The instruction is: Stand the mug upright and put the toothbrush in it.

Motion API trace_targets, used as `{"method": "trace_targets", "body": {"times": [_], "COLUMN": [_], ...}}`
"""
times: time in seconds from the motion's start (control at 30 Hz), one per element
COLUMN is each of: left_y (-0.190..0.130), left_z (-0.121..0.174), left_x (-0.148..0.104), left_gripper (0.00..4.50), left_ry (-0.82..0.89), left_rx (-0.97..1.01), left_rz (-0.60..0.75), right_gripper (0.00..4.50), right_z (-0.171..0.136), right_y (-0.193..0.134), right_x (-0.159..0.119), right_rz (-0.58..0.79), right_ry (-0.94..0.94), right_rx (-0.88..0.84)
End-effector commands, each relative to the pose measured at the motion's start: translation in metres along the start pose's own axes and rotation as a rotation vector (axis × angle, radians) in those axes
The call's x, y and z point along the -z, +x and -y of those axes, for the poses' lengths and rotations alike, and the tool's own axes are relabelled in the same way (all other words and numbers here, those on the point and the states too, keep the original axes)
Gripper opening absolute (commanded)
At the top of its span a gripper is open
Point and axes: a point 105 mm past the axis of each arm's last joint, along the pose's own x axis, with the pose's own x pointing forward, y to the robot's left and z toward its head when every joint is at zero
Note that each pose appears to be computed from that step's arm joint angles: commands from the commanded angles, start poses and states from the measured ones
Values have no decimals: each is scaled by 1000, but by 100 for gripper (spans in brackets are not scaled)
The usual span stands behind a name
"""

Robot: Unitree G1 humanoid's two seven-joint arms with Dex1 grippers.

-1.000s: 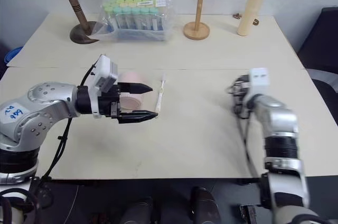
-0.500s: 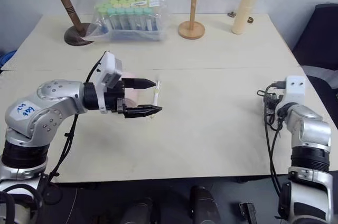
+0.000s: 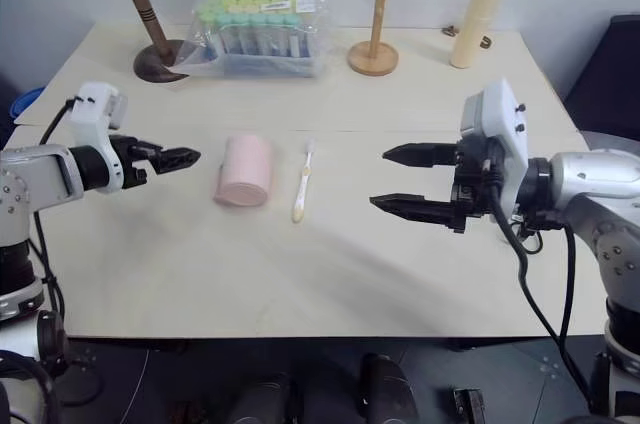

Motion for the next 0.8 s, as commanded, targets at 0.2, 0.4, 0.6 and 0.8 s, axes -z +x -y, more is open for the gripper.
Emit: {"method": "trace_targets", "body": {"times": [0.2, 0.4, 0.6, 0.8], "left_y": [41, 65, 75, 74], "left_z": [-11, -8, 6, 7], "left_x": [11, 18, 20, 24], "left_gripper": [450, 450, 333, 142], "left_ry": [-175, -215, -234, -201], "left_rx": [-41, -14, 74, 78], "left_rz": [-56, -106, -129, -160], "right_gripper": [342, 342, 345, 345], "right_z": [-2, -5, -6, -8], "right_y": [15, 18, 19, 19], "right_x": [-13, -22, -25, -29], "right_rz": [40, 55, 63, 86], "right_ry": [-22, -28, -27, -21], "right_rx": [-30, -34, -23, -17]}}
